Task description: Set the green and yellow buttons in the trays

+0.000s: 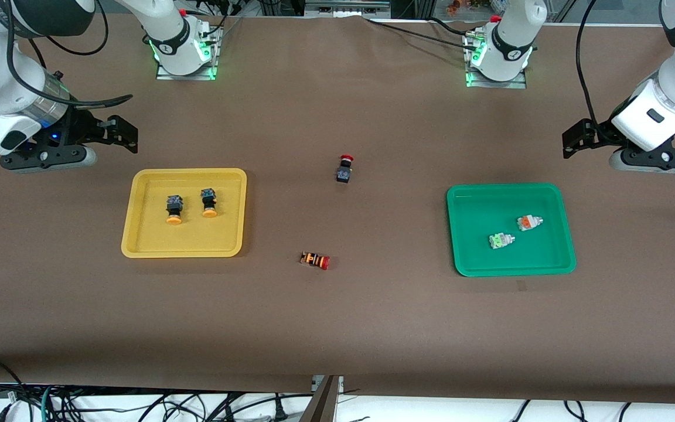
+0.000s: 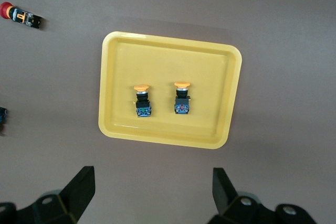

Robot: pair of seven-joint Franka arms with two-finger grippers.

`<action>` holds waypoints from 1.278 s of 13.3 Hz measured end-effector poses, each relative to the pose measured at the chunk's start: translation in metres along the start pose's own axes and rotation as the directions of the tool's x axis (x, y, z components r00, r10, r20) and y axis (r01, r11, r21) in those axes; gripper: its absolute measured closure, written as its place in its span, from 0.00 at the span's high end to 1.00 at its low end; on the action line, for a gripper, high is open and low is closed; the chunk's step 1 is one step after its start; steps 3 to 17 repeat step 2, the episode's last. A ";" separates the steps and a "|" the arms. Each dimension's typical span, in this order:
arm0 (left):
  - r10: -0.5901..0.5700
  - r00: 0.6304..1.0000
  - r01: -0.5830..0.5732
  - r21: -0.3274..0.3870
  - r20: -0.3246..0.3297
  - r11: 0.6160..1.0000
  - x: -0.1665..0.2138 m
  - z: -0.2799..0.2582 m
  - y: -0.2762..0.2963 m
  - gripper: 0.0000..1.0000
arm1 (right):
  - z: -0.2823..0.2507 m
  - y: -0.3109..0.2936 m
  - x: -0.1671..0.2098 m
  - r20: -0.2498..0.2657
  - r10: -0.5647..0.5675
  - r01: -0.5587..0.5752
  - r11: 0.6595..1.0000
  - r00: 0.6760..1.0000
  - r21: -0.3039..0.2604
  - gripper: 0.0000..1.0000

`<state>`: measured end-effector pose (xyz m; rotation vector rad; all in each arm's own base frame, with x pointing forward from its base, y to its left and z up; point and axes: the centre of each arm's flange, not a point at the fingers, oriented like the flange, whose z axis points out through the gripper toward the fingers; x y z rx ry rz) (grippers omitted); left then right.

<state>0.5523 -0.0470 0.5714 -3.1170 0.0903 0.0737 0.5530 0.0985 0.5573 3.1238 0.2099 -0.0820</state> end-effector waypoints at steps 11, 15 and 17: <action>0.000 1.000 0.000 0.000 0.000 1.000 0.000 0.000 0.000 1.00 | -0.001 -0.002 0.000 -0.003 -0.005 0.005 1.000 1.000 -0.006 0.99; 0.000 1.000 0.000 0.000 0.000 1.000 0.000 0.000 0.000 1.00 | -0.001 -0.002 0.000 -0.003 -0.005 0.005 1.000 1.000 -0.006 0.99; 0.000 1.000 0.000 0.000 0.000 1.000 0.000 0.000 0.000 1.00 | -0.001 -0.002 0.000 -0.003 -0.005 0.005 1.000 1.000 -0.006 0.99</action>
